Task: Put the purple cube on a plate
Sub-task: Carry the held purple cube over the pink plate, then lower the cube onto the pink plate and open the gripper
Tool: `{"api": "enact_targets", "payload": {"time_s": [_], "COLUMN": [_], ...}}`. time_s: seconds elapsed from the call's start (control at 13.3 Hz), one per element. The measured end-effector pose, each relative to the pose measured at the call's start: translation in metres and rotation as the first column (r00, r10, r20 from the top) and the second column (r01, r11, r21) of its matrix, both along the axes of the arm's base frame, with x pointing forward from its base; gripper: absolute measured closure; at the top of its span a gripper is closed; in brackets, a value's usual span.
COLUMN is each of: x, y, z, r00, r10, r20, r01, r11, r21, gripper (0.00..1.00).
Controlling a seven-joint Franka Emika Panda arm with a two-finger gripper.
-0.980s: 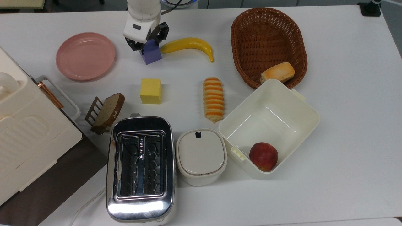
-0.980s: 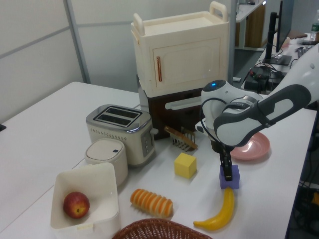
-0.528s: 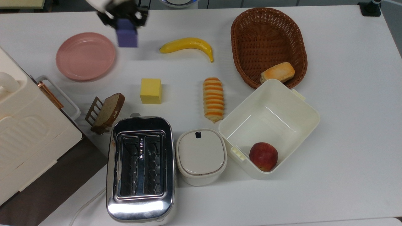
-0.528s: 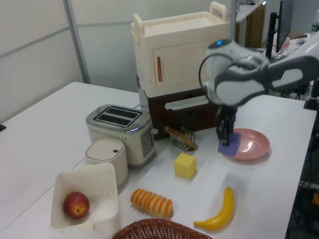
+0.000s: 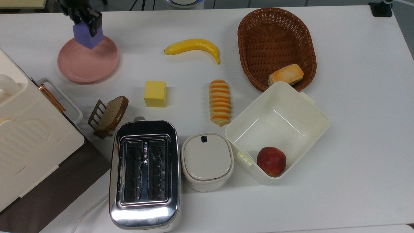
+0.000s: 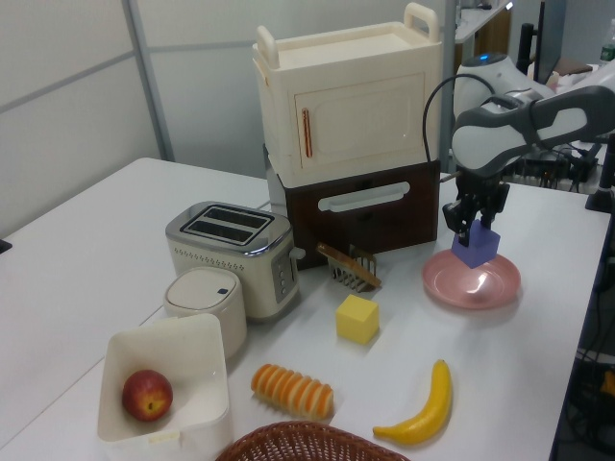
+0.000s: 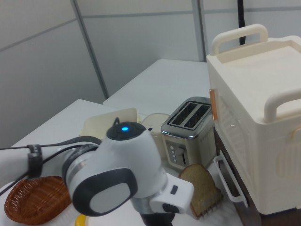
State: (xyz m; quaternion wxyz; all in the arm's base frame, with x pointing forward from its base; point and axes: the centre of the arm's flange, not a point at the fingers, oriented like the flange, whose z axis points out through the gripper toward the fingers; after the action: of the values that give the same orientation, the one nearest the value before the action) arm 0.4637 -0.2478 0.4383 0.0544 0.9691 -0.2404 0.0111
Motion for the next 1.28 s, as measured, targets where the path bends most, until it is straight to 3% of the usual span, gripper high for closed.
{"api": "enact_targets", "payload": {"time_s": [0.3,0.83,0.9,1.13,1.28], "x": [0.017,0.023,0.024,0.025,0.026], "y": [-0.019,-0.035,-0.036,-0.035,-0.033], "z": [-0.023,-0.055,-0.056,-0.055,-0.055], "r00": [0.999,0.995,0.996,0.996,0.996], "r10": [-0.039,-0.061,-0.06,-0.057,-0.053], "r20": [-0.03,-0.078,-0.073,-0.07,-0.069], "r01": [0.038,0.06,0.059,0.056,0.051], "r11": [0.999,0.998,0.998,0.998,0.999], "r21": [-0.013,-0.014,-0.017,-0.018,-0.018], "gripper": [0.48,0.48,0.43,0.01,0.0]}}
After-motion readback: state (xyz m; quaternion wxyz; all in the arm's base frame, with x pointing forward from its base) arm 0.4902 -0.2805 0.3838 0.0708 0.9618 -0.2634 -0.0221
